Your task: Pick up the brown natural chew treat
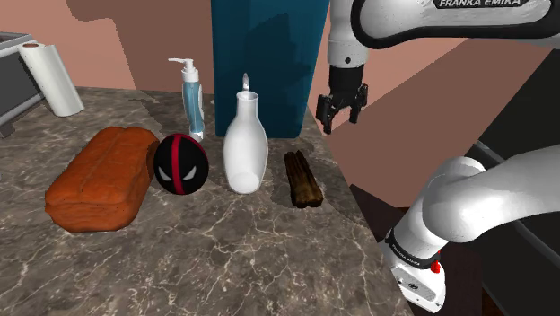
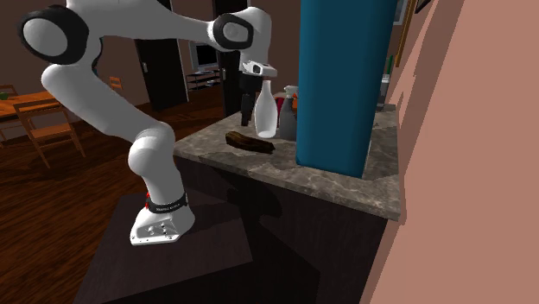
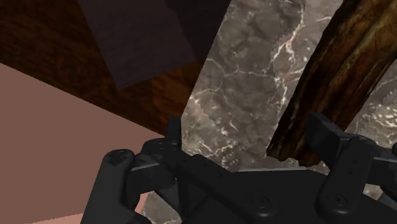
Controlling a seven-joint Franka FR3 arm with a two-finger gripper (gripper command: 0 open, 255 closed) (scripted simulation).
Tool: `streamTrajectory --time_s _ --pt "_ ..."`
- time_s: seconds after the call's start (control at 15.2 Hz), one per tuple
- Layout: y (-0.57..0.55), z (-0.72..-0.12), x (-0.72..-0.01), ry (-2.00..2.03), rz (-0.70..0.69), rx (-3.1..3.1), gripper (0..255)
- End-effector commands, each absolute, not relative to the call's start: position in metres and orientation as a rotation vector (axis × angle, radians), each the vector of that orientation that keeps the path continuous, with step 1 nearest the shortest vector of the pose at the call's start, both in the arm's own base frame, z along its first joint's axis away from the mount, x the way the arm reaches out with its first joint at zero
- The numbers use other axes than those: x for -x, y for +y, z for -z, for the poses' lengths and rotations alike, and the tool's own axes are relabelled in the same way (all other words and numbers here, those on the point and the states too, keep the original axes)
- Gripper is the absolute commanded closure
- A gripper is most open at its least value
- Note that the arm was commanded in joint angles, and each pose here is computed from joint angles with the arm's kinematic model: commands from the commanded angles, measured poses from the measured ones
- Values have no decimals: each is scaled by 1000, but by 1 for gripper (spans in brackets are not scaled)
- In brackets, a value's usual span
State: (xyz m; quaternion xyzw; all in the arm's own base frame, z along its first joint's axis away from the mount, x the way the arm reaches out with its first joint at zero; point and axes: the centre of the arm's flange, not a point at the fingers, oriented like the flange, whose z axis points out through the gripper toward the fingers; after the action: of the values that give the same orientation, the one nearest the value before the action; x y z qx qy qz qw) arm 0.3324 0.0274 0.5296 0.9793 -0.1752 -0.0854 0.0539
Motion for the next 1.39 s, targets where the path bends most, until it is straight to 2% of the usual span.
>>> streamTrajectory --time_s 0.0,0.59,1.19,1.25,1.32 --pt "39 -510 -347 -643 283 -2956 0" --pt "70 -434 -430 -1077 382 -2837 0" --pt "70 -394 -430 -1077 382 -2837 0" --pt "71 -394 -429 -1077 382 -2837 255" --pt "70 -394 -429 -1077 382 -2837 255"
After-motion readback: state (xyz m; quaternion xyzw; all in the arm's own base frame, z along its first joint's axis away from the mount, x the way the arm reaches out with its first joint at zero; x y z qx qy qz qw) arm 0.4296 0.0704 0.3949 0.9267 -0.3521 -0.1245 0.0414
